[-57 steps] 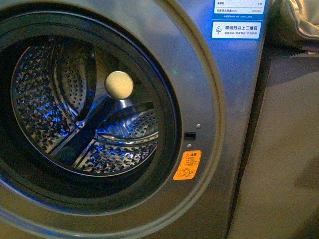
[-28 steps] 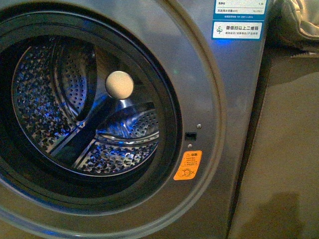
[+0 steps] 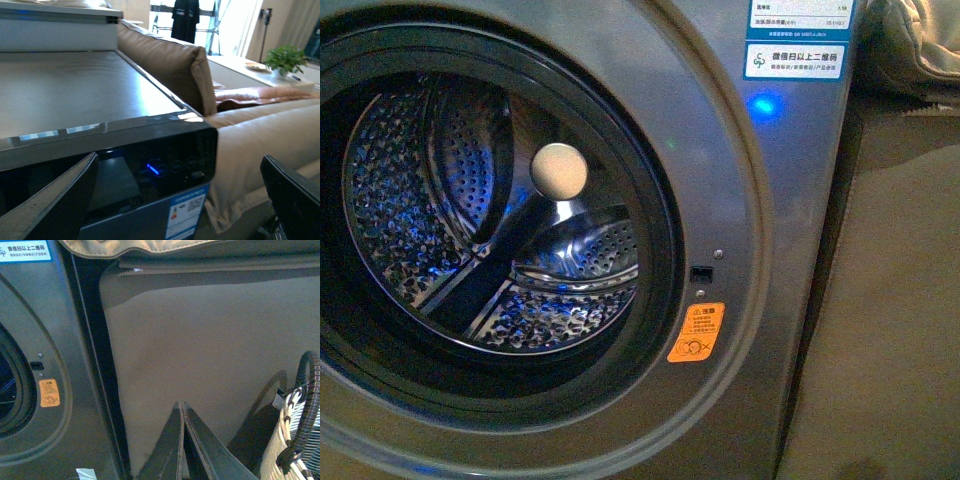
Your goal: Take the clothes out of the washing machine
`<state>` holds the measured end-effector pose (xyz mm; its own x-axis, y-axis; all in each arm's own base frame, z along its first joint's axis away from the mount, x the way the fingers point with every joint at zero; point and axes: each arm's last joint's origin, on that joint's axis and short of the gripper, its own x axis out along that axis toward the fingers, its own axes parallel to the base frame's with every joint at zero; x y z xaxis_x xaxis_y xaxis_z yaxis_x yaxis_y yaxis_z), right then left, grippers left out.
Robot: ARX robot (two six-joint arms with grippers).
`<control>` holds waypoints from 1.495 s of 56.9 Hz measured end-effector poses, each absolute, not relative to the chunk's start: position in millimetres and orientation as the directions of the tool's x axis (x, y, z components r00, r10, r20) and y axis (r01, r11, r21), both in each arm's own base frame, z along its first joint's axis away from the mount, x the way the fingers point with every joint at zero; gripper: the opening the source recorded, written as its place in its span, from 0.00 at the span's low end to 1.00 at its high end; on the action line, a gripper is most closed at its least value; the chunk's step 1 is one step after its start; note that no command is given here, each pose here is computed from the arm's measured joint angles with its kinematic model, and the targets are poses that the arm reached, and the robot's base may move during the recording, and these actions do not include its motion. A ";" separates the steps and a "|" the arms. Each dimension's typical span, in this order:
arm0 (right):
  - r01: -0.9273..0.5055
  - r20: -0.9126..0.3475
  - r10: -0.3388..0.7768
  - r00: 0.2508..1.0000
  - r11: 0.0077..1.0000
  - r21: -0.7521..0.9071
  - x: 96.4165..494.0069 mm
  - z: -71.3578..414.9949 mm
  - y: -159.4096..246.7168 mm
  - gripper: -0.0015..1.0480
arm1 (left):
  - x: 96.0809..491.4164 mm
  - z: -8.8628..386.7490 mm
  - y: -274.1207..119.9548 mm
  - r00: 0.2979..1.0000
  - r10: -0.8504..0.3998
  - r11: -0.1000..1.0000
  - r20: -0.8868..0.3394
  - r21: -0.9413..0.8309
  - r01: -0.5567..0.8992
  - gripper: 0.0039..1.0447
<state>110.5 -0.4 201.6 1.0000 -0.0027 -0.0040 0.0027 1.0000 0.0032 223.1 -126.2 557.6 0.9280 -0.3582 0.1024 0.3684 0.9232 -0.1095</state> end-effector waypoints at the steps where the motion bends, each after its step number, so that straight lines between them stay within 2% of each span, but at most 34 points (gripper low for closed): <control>1: 0.003 -0.004 -0.003 1.000 1.000 0.003 110.2 200.3 -0.4 0.02 | 222.3 556.8 -122.5 0.933 -0.345 0.927 0.104 -0.114 0.356 0.94; 12: 0.003 -0.024 -0.003 1.000 1.000 0.003 100.3 184.3 -0.4 0.02 | 207.9 537.2 -88.1 0.974 -0.217 0.961 0.071 -0.161 0.226 0.94; 23: 0.003 -0.001 -0.003 1.000 1.000 0.003 97.6 180.0 -0.4 0.02 | 221.8 516.5 -79.0 0.989 -0.146 0.968 0.004 -0.207 0.144 0.94; 29: 0.003 -0.002 -0.003 1.000 1.000 0.003 97.6 177.5 -0.4 0.02 | 217.3 496.2 -70.1 0.999 -0.035 0.993 0.028 -0.116 0.038 0.78; 41: 0.002 0.000 -0.002 1.000 1.000 0.003 97.5 165.9 -0.3 0.02 | 185.3 422.5 -42.9 0.997 -0.004 0.999 0.076 -0.046 0.008 0.47; 58: 0.003 -0.001 -0.003 1.000 1.000 0.003 97.6 165.1 -0.4 0.02 | 167.8 308.8 -24.5 1.000 -0.011 1.000 -0.004 -0.008 0.011 0.02; 73: 0.003 -0.001 -0.003 1.000 1.000 0.003 97.6 165.1 -0.4 0.02 | 145.2 246.9 -11.7 1.000 -0.008 1.000 -0.005 -0.007 0.008 0.03; 85: 0.003 -0.001 -0.003 1.000 1.000 0.003 97.6 165.1 -0.4 0.02 | 134.1 219.5 -0.4 1.000 -0.001 1.000 -0.006 -0.007 0.001 0.03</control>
<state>97.6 -0.4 165.1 1.0000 -0.0027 -0.0013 0.0027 1.0000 0.0029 134.1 -0.4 219.5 1.0000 -0.0008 -0.0059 0.0007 1.0000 -0.0067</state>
